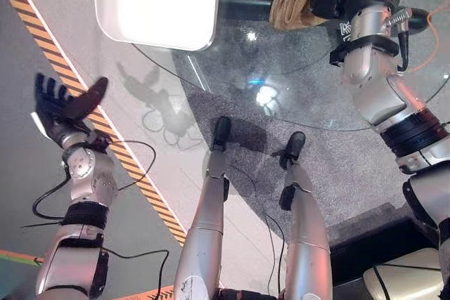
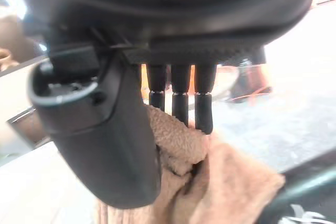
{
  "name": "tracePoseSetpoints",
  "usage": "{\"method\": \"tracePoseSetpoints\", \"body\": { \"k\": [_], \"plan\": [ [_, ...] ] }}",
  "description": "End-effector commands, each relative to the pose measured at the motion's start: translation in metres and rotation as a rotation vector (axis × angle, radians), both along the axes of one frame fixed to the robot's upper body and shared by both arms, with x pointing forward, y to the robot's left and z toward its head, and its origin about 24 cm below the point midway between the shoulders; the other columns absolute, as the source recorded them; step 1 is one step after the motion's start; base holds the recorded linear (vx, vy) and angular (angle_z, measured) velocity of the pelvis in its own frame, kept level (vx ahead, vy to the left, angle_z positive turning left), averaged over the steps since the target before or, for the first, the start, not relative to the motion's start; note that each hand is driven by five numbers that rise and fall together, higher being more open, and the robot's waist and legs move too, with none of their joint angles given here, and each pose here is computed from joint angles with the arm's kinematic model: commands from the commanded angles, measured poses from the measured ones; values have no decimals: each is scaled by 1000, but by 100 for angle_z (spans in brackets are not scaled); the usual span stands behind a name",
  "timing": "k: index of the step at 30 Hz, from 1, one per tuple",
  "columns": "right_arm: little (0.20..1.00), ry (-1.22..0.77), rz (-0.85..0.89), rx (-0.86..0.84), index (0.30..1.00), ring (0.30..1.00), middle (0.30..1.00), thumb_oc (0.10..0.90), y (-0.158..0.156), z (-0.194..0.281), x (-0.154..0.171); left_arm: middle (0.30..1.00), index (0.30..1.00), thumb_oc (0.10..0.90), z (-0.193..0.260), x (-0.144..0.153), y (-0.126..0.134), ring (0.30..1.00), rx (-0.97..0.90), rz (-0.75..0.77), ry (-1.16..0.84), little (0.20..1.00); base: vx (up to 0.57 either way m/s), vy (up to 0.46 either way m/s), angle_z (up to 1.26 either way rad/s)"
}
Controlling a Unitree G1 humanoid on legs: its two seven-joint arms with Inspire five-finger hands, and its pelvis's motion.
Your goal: Wipe the table with a cloth and put it in the basket.
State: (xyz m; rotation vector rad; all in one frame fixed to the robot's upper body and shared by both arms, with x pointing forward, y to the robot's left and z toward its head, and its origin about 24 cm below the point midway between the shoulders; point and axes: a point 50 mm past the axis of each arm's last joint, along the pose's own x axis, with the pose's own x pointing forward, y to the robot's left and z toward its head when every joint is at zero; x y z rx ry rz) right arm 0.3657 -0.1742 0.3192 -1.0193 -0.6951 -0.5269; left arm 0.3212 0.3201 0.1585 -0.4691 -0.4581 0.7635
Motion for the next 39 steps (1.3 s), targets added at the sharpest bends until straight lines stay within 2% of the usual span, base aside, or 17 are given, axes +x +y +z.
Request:
{"method": "tracePoseSetpoints", "body": {
  "k": [1, 6, 13, 25, 26, 34, 39],
  "plan": [
    [200, -237, -5, -9, 300, 300, 300, 100, -14, 25, -29, 900, 900, 800, 54, -27, 20, 900, 69, 217, -278, 900, 0, 0, 0],
    [200, -259, 28, 17, 300, 300, 300, 100, -19, 14, -37, 900, 900, 800, 84, -36, 5, 900, 119, 263, -399, 900, 5, -6, -2],
    [200, -285, 78, 19, 300, 300, 300, 100, -17, 11, -49, 900, 900, 800, 104, -47, -13, 900, 208, 235, -508, 900, 13, -3, -2],
    [200, -361, 253, 77, 300, 300, 300, 100, -12, 17, -73, 900, 900, 800, 119, -52, -59, 900, 459, -47, -596, 900, 3, 1, 0],
    [200, -369, 294, 88, 300, 300, 300, 100, -11, 18, -78, 900, 900, 800, 120, -51, -67, 900, 508, -112, -596, 900, 0, 0, 0],
    [200, -425, 392, 91, 300, 300, 300, 100, -6, 28, -94, 900, 900, 800, 126, -46, -98, 900, 660, -338, -606, 900, 8, 11, -5],
    [200, -453, 440, 84, 300, 300, 300, 100, -2, 36, -100, 900, 900, 800, 131, -44, -112, 900, 717, -427, -616, 900, -3, 4, -1]
  ]
}}
